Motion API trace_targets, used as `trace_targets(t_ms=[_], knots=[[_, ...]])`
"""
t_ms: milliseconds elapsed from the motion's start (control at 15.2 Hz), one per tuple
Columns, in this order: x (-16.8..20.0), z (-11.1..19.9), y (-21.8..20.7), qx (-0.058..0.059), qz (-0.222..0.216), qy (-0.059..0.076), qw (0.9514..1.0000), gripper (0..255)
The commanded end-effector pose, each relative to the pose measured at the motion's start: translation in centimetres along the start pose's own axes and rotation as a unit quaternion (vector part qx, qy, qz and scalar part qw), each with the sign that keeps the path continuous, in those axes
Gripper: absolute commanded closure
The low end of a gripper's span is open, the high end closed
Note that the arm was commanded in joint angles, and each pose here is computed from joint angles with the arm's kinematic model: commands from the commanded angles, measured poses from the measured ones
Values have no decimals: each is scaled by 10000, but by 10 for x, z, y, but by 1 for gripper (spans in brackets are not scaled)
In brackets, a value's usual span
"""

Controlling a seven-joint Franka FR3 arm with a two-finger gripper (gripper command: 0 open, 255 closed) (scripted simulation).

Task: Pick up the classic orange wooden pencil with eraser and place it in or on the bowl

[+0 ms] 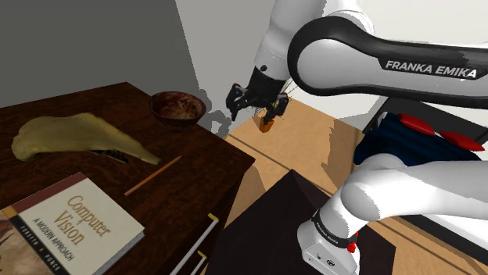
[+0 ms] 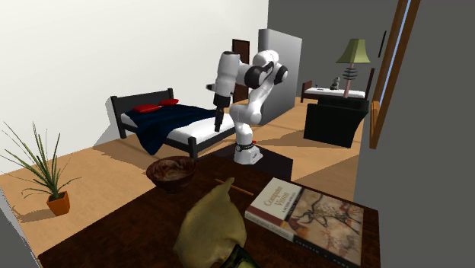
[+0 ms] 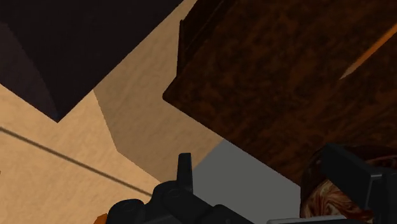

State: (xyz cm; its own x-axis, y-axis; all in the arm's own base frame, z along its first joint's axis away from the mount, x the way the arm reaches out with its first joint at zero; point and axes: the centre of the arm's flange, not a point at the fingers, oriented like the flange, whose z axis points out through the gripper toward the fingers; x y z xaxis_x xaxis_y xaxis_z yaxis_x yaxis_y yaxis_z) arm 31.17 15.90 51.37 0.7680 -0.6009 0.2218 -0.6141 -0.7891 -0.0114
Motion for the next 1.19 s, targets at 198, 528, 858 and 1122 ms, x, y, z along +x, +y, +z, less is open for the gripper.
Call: trace_targets(t_ms=[198,528,858,1122], knots=[[-21,35,-52,-55,1043,-50,9945,0],[-31,70,-108,-113,2035,-94,9790,0],[-30,105,-165,-170,3006,-138,9535,0],[-27,130,-186,-192,3381,-155,9408,0]])
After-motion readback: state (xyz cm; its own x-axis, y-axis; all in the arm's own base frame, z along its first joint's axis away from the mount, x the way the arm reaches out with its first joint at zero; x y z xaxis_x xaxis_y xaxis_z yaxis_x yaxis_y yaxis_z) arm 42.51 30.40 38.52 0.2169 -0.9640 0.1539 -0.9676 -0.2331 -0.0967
